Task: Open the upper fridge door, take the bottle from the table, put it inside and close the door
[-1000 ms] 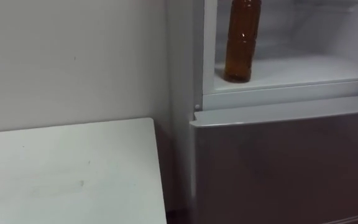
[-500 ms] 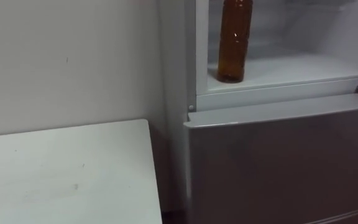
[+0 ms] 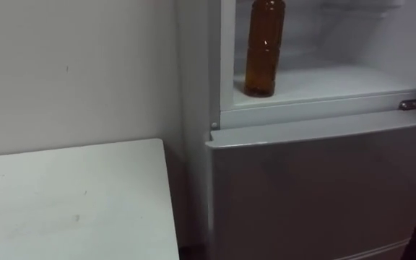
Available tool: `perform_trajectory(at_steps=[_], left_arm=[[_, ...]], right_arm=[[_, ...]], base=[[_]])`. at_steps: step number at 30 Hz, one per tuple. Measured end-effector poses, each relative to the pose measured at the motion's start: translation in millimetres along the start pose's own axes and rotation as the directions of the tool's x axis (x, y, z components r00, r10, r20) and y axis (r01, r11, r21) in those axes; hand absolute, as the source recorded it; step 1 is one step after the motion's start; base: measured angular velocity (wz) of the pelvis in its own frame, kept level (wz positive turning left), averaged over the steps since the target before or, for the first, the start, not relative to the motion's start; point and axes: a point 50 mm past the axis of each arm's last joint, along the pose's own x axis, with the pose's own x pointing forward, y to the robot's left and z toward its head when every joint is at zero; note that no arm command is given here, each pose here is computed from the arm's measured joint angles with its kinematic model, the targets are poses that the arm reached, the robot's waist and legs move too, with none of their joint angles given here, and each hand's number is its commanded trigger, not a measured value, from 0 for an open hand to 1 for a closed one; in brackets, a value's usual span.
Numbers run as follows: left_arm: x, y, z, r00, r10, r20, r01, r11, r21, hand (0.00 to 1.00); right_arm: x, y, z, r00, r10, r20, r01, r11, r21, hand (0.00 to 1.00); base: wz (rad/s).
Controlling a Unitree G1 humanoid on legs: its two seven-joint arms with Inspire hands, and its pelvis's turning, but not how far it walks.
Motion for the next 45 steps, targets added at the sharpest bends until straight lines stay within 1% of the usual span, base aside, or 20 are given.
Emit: perform_trajectory(at_steps=[5,7,11,14,19,21,24,28,31,34,38,41,43,44,45], left_arm=[[0.6,10.9,3.7,0.999,0.027,0.022,-0.026,0.998,-0.058,0.00],[1.8,18.0,6.5,0.998,0.047,0.040,-0.045,0.997,-0.059,0.00],[2.8,23.9,9.6,0.996,0.068,0.052,-0.064,0.996,-0.068,0.00],[2.6,24.7,8.4,0.996,0.070,0.048,-0.067,0.995,-0.070,0.00],[1.7,28.5,1.7,0.996,0.082,0.029,-0.079,0.994,-0.074,0.00],[1.5,29.0,1.2,0.996,0.082,0.028,-0.080,0.994,-0.073,0.00],[2.0,34.3,0.5,0.995,0.099,0.024,-0.096,0.992,-0.085,0.00],[2.4,38.7,-1.2,0.994,0.107,0.016,-0.105,0.990,-0.092,0.00],[2.6,41.6,-2.6,0.995,0.098,0.016,-0.096,0.992,-0.085,0.00],[2.5,42.7,-3.5,0.995,0.095,0.014,-0.094,0.992,-0.082,0.00],[2.7,43.0,-3.7,0.997,0.080,0.013,-0.079,0.993,-0.084,0.00],[2.8,46.1,-4.7,0.996,0.087,0.009,-0.086,0.993,-0.081,0.00],[2.8,46.8,-5.4,0.996,0.089,0.004,-0.088,0.994,-0.071,0.00],[2.8,46.8,-5.7,0.996,0.089,0.002,-0.088,0.994,-0.070,0.00],[2.8,47.0,-6.0,0.996,0.089,-0.002,-0.089,0.994,-0.068,0.00]], right_arm=[[1.0,9.6,36.5,0.994,-0.030,0.104,0.021,0.996,0.091,0.00],[2.7,15.6,55.1,0.987,-0.061,0.147,0.042,0.991,0.127,0.00],[2.9,26.8,83.5,0.976,-0.078,0.205,0.037,0.980,0.197,0.00],[1.3,28.1,92.9,0.970,-0.097,0.223,0.044,0.972,0.232,0.00],[0.3,27.8,118.7,0.953,-0.170,0.250,0.071,0.930,0.361,0.00],[-0.5,25.8,128.4,0.944,-0.198,0.262,0.090,0.923,0.374,0.00],[-3.4,26.5,147.7,0.926,-0.229,0.299,0.103,0.918,0.384,0.00],[-12.6,32.0,180.4,0.896,-0.247,0.369,0.077,0.905,0.419,0.00],[-21.1,39.8,199.0,0.879,-0.236,0.414,0.037,0.899,0.435,0.00],[-26.2,48.8,209.0,0.871,-0.234,0.431,0.008,0.886,0.464,0.00],[-30.3,57.7,212.0,0.872,-0.232,0.431,-0.013,0.869,0.494,0.00],[-41.6,70.6,222.6,0.864,-0.195,0.463,-0.078,0.858,0.507,0.00],[-52.0,82.5,239.7,0.846,-0.167,0.506,-0.133,0.854,0.503,0.00],[-54.7,85.1,244.1,0.842,-0.162,0.515,-0.146,0.851,0.505,0.00],[-54.2,84.9,245.2,0.847,-0.174,0.503,-0.122,0.857,0.501,0.00]], base=[[0.00],[0.00],[0.00],[0.00],[0.03],[0.02],[0.09],[0.02],[0.00],[0.00],[0.00],[0.00],[0.00],[0.00],[0.00]])
